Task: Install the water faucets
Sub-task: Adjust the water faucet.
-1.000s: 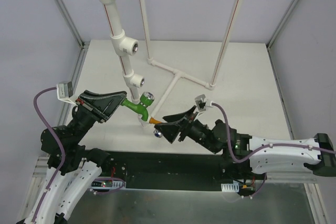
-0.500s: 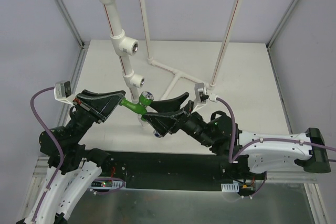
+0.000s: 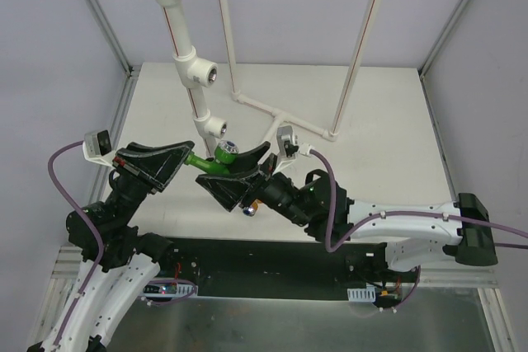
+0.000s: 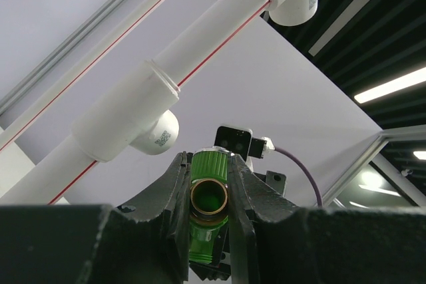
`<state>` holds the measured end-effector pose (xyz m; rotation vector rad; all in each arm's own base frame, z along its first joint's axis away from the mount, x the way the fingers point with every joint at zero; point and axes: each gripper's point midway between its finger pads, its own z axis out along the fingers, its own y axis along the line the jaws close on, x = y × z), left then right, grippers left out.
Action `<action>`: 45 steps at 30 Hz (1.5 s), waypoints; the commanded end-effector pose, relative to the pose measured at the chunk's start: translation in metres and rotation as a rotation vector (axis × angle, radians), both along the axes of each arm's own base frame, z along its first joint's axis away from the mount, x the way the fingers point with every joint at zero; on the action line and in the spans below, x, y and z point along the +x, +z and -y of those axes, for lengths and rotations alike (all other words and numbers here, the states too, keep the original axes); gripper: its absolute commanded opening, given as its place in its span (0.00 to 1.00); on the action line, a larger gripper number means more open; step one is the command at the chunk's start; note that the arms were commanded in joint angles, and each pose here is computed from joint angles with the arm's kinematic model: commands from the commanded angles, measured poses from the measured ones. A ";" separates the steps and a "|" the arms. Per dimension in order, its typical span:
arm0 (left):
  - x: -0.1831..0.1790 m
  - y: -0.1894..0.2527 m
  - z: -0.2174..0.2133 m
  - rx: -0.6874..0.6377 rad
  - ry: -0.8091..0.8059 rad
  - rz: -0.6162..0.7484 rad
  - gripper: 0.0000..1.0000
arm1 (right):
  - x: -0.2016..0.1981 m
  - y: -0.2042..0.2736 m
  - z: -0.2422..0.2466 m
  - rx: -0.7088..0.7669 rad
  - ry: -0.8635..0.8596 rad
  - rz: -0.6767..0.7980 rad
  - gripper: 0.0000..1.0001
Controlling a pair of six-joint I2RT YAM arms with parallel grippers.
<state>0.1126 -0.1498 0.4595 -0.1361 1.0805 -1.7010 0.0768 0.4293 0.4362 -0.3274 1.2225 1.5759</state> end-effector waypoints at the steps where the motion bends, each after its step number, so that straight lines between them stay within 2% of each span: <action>1: -0.019 0.025 -0.014 -0.114 -0.008 0.093 0.00 | -0.006 0.048 0.007 0.142 0.021 0.047 0.62; 9: -0.018 0.024 -0.020 -0.164 -0.001 0.098 0.00 | -0.002 0.052 -0.002 0.178 0.044 0.030 0.57; 14: -0.018 0.023 -0.019 -0.168 -0.008 0.099 0.00 | 0.002 0.054 -0.005 0.200 0.065 0.018 0.47; 21: -0.018 0.019 -0.019 -0.173 -0.009 0.095 0.00 | 0.005 0.060 -0.008 0.221 0.072 0.006 0.41; 25: -0.018 0.018 -0.020 -0.175 -0.010 0.093 0.00 | 0.009 0.058 -0.012 0.218 0.061 -0.010 0.27; 29: -0.018 0.018 -0.020 -0.177 -0.007 0.095 0.00 | 0.012 0.056 -0.012 0.206 0.044 -0.024 0.01; 32: -0.018 0.016 -0.019 -0.170 -0.015 0.088 0.00 | 0.013 0.052 -0.011 0.182 0.038 -0.020 0.00; 33: -0.017 0.014 -0.017 -0.161 -0.018 0.081 0.07 | 0.013 0.048 -0.010 0.163 0.033 -0.015 0.00; 35: -0.018 0.012 -0.016 -0.124 -0.004 0.077 0.45 | 0.013 0.042 -0.001 0.137 0.020 -0.011 0.00; 36: -0.017 0.008 -0.014 -0.083 0.011 0.065 0.60 | 0.013 0.038 0.004 0.124 0.015 -0.007 0.00; 37: -0.019 0.007 -0.013 -0.038 0.029 0.064 0.69 | 0.012 0.032 0.009 0.113 0.012 -0.008 0.00; 38: -0.017 0.001 -0.011 0.026 0.059 0.052 0.73 | 0.011 0.028 0.017 0.101 0.009 -0.008 0.00; 40: -0.023 -0.001 -0.014 0.129 0.119 0.064 0.75 | 0.008 0.017 0.029 0.048 0.002 0.000 0.00; 45: -0.021 -0.026 -0.012 0.407 0.190 0.063 0.74 | 0.009 -0.027 0.063 -0.116 -0.068 0.027 0.00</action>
